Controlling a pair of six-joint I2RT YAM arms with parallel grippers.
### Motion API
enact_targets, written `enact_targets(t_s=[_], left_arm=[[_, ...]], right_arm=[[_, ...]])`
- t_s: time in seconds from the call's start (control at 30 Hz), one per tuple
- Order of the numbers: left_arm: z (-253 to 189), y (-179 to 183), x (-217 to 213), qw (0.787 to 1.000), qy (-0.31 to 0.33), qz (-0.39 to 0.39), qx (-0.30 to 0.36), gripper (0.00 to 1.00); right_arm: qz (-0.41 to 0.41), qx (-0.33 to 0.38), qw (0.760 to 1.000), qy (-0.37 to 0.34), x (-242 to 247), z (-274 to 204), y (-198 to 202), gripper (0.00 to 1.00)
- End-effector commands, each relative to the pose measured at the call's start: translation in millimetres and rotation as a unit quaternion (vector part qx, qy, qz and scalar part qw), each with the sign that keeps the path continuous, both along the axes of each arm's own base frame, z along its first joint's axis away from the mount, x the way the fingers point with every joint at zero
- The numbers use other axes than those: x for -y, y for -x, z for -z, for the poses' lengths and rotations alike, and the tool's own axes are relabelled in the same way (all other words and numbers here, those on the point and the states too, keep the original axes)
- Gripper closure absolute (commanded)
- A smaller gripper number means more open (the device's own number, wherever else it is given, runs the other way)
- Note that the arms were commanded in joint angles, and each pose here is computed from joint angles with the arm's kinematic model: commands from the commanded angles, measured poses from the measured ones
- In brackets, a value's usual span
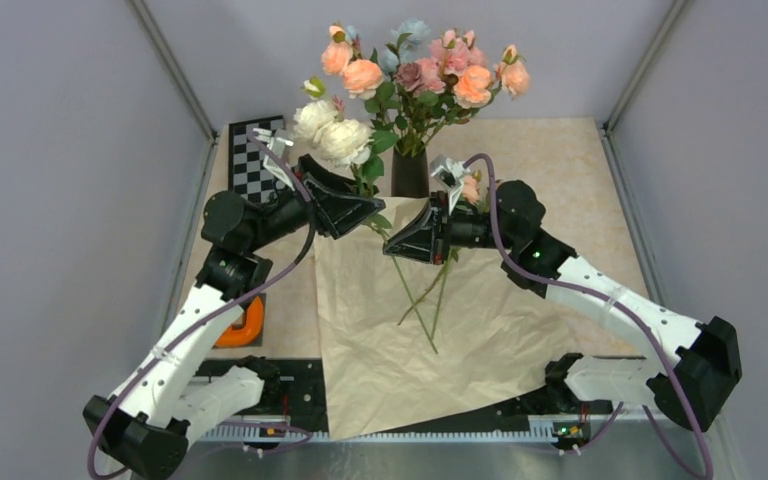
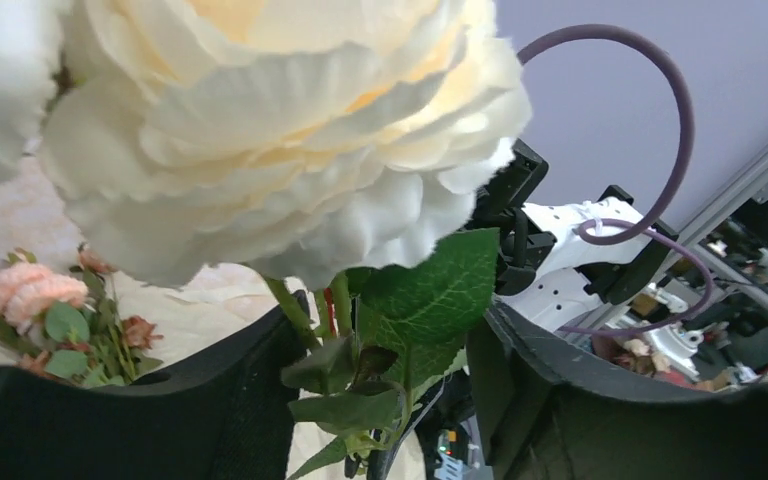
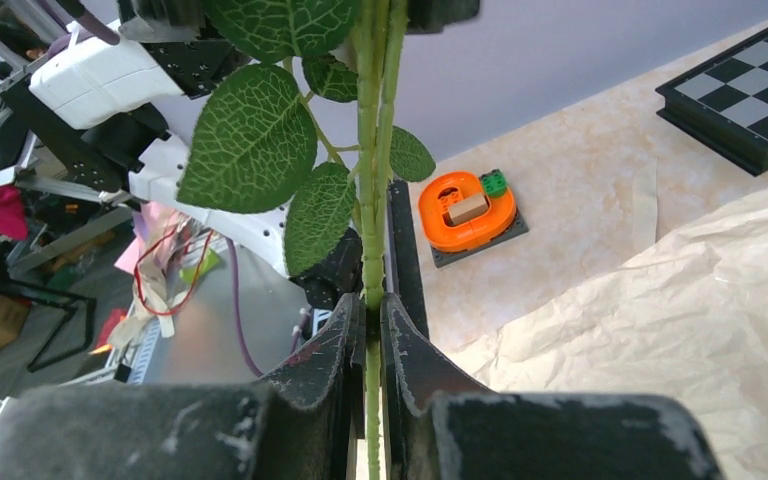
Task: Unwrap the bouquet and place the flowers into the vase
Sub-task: Pick up the fake flower from the wrapping paper.
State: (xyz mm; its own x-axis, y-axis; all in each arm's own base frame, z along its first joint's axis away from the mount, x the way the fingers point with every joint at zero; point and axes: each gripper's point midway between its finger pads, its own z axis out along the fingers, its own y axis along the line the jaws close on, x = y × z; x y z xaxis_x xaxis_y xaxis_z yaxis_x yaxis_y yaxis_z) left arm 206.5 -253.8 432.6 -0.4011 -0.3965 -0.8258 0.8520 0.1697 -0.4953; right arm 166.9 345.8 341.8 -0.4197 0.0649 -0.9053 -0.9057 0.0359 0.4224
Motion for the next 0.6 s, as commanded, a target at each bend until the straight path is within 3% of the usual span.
enact_targets(t_s=[0.0,0.43,0.57], left_arm=[[-19,9,-9,0.999,0.021,-0.02,0.044,0.44],[-17,8,-8,0.999,0.025,-0.016,0.04,0.88],[-11,6,-7,0.999,0.021,-0.02,0.037,1.0]], right_arm=[[-0.014,0.06,0.997,-0.044,-2,-39,6,1.0],[0.0,0.048,0.998,-0.031,-1,-30,2,1.0],[0.041,0.043,0.998,-0.024,1,-28,-11,1.0]])
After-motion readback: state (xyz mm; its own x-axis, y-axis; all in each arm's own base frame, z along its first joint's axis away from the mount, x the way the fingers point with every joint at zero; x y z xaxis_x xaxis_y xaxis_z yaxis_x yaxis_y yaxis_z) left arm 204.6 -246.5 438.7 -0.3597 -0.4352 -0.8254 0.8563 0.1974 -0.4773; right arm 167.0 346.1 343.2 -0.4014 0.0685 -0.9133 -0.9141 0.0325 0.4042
